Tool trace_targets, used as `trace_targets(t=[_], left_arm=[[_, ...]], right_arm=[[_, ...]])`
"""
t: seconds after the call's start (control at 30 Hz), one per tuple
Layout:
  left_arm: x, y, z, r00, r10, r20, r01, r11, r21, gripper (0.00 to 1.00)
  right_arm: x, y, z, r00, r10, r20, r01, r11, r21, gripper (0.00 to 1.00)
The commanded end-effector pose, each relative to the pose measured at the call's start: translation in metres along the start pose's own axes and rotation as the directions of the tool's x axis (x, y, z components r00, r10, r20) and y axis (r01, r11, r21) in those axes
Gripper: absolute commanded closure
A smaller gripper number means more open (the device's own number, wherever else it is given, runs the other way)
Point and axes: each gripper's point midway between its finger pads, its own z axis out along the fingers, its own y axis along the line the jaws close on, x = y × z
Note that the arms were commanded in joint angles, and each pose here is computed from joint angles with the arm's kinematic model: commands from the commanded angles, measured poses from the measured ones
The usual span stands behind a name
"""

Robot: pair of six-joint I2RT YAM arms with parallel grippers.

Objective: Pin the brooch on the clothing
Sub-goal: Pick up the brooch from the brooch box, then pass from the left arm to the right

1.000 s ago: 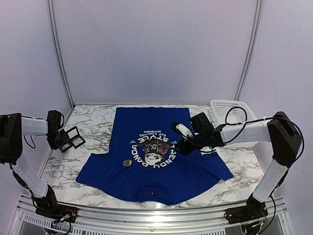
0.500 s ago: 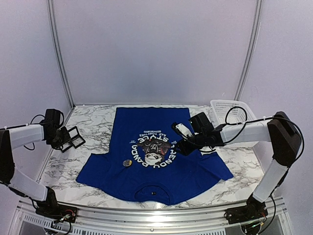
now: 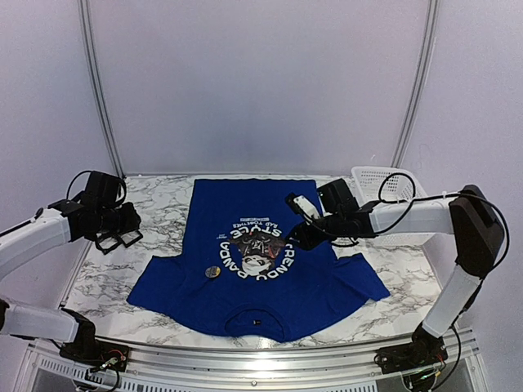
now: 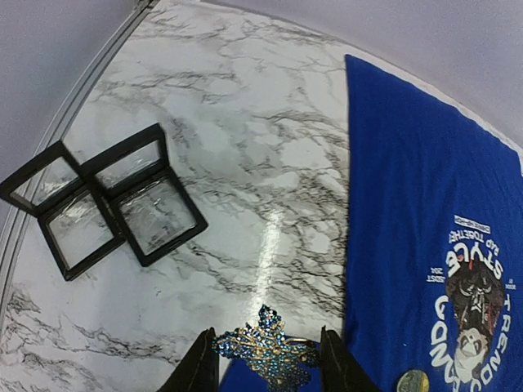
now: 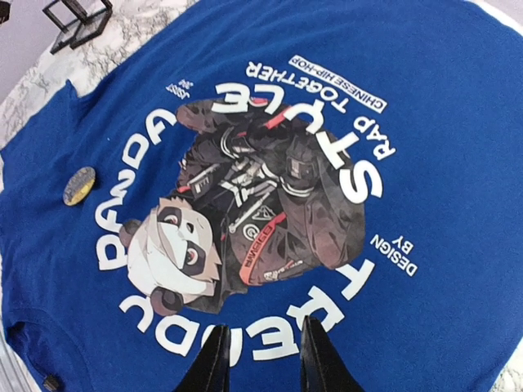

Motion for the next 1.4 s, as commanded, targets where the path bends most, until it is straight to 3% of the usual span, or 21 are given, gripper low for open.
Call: trace_targets(t=[0.0,0.13,0.27,0.4,0.53,0.73,0.87,1.03,1.2,1.37], left_arm=[[-0.024,-0.049,-0.025,0.993,0.094,0.069,-0.100,0.992,0.082,0.69],[-0.029,-0.105,-0.034,0.964,0.245,0.102,-0.259,0.953,0.159,0.69],[-0.020,-0.166,-0.041,0.890,0.430,0.153,-0.455,0.862,0.224,0.69],[0.001,-0.226,-0.055,0.775,0.578,0.257,-0.633,0.703,0.324,0.69],[0.026,-0.272,-0.076,0.710,0.598,0.371,-0.700,0.538,0.470,0.69],[0.065,-0.306,-0.104,0.579,0.639,0.507,-0.794,0.302,0.527,0.69],[0.074,-0.313,-0.108,0.536,0.651,0.537,-0.821,0.255,0.510,0.69],[0.075,-0.317,-0.110,0.497,0.661,0.562,-0.850,0.241,0.468,0.69],[0.075,-0.318,-0.108,0.478,0.671,0.567,-0.864,0.244,0.440,0.69],[0.077,-0.318,-0.108,0.476,0.674,0.565,-0.865,0.242,0.440,0.69]], right_arm=[[-0.045,0.002,-0.016,0.991,0.054,0.126,-0.044,0.996,-0.081,0.76],[-0.061,-0.009,-0.026,0.985,0.047,0.165,-0.044,0.999,-0.023,0.76],[-0.075,-0.012,-0.039,0.982,0.016,0.187,-0.020,1.000,0.019,0.75],[-0.096,0.003,-0.058,0.970,0.008,0.244,-0.001,1.000,-0.031,0.74],[-0.110,0.030,-0.075,0.955,0.029,0.294,0.020,0.986,-0.164,0.73],[-0.122,0.063,-0.093,0.938,0.102,0.331,0.022,0.936,-0.352,0.73],[-0.124,0.080,-0.098,0.938,0.168,0.303,-0.006,0.883,-0.470,0.59],[-0.123,0.098,-0.099,0.944,0.173,0.280,0.009,0.837,-0.547,0.55],[-0.117,0.127,-0.104,0.958,0.133,0.254,0.064,0.765,-0.641,0.55],[-0.109,0.145,-0.090,0.973,0.106,0.205,0.059,0.745,-0.665,0.58]])
